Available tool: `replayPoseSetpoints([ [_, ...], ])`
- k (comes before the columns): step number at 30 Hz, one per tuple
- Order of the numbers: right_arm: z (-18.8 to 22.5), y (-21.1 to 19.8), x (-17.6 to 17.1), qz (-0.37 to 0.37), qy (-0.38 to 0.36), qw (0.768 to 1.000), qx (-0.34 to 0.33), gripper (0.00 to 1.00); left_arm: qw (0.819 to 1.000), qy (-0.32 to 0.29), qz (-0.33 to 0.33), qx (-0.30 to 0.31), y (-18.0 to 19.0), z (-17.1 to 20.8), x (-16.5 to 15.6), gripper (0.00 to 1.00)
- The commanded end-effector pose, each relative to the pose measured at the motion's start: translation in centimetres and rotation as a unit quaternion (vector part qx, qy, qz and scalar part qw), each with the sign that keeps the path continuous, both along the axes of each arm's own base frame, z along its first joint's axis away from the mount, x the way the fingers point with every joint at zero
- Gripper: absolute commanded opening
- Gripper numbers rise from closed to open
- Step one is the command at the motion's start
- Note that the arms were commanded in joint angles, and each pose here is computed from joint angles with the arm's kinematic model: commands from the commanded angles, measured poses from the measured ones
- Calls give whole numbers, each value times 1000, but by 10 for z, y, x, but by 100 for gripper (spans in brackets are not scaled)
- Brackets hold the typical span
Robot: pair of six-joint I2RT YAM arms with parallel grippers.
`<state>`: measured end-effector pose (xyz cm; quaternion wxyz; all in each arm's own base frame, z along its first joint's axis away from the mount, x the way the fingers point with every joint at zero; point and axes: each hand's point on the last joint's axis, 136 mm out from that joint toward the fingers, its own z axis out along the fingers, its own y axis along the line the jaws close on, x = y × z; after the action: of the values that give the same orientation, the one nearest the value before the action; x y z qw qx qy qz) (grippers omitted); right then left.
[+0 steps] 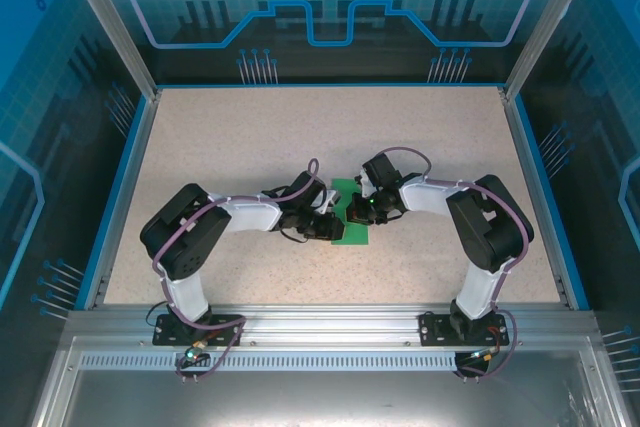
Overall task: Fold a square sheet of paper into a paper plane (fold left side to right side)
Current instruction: Fold the triangle a second time at the center of the table.
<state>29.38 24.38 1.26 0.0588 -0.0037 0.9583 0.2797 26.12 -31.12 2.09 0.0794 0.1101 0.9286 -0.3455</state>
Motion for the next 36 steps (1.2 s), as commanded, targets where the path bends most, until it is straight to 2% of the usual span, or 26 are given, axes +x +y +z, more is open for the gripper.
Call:
replayPoseSetpoints([
  [1, -12, -10, -8, 3, 20, 999, -33, 0, 999, 17, -6, 34, 14, -17, -15, 24],
  [19, -14, -13, -7, 0, 25, 999, -35, 0, 997, 41, -29, 55, 38, -21, -66, 18],
  [29, -12, -10, -6, 1, 24, 999, -26, 0, 1000, -16, -10, -17, 19, 35, -34, 20],
  [36, -10, -9, -7, 3, 25, 999, -22, 0, 1000, -11, -14, -3, 4, 18, -13, 24],
])
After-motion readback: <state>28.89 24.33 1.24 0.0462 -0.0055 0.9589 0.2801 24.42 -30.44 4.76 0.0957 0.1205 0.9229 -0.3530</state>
